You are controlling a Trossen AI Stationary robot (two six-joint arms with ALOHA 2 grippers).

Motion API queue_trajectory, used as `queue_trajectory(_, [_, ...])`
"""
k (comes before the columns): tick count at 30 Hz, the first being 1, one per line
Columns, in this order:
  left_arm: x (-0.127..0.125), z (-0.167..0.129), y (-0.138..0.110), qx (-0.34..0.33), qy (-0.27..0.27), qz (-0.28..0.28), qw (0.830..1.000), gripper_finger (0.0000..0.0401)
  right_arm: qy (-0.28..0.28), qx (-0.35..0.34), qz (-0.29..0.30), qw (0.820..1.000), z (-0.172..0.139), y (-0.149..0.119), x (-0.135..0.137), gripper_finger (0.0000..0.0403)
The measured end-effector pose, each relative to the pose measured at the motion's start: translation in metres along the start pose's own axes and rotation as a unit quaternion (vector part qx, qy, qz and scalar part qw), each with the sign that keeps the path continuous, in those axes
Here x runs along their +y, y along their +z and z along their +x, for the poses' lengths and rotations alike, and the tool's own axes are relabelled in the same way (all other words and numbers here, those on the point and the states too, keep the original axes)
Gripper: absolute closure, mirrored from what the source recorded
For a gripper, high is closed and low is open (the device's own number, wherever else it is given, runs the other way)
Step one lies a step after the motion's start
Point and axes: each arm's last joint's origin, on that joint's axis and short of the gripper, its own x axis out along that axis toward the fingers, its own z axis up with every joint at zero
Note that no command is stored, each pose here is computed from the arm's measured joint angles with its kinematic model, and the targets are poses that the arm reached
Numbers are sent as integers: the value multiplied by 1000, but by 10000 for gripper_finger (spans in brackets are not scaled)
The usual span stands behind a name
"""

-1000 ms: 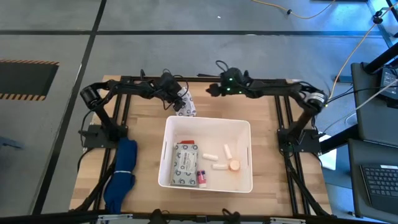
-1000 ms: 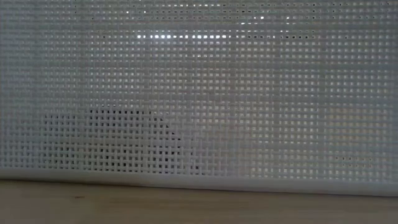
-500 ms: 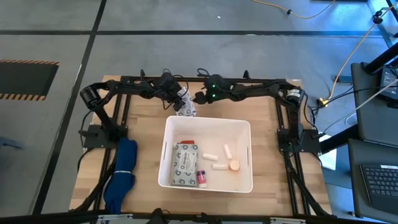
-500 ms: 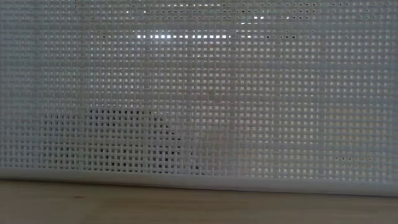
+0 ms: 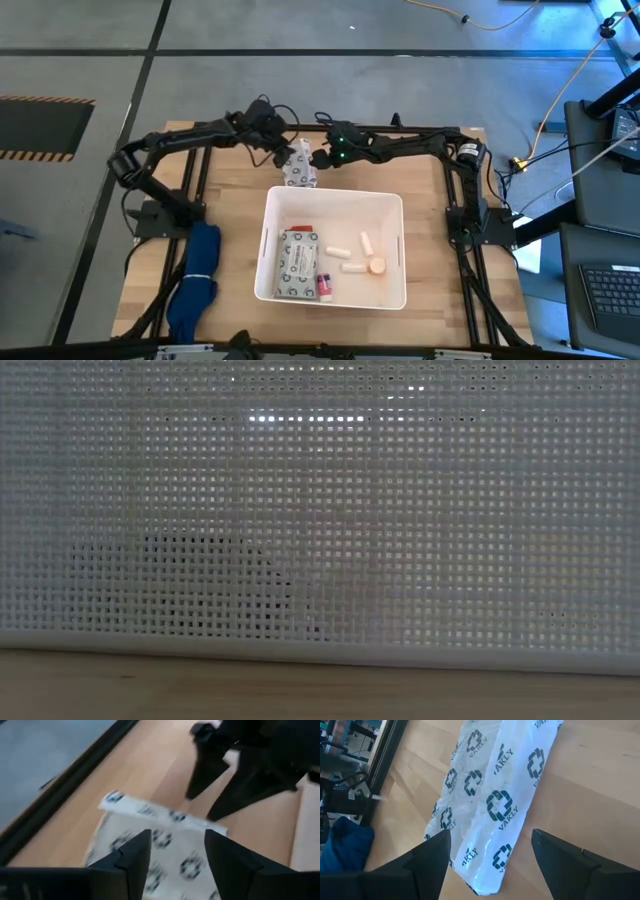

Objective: Pick & place medical supplies in basket/bin
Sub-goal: Put the white mailer bag into the white bin

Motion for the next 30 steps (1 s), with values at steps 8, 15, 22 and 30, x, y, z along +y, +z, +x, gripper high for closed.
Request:
queue_trajectory(8, [4, -51, -15, 109, 135, -33, 984, 282, 4, 6, -18, 1000, 1, -4, 4, 123])
queue_trajectory(15, [7, -42, -31, 163, 104, -117, 974, 391, 11, 16, -21, 1000, 3, -9, 9, 123])
queue_trajectory(22, [18, -7, -59, 229, 107, -154, 955, 398, -9, 26, -1, 1000, 16, -16, -4, 123])
queue_trajectory(30, [27, 30, -71, 249, 90, -161, 951, 398, 36, 37, 19, 998, 35, -23, -11, 123])
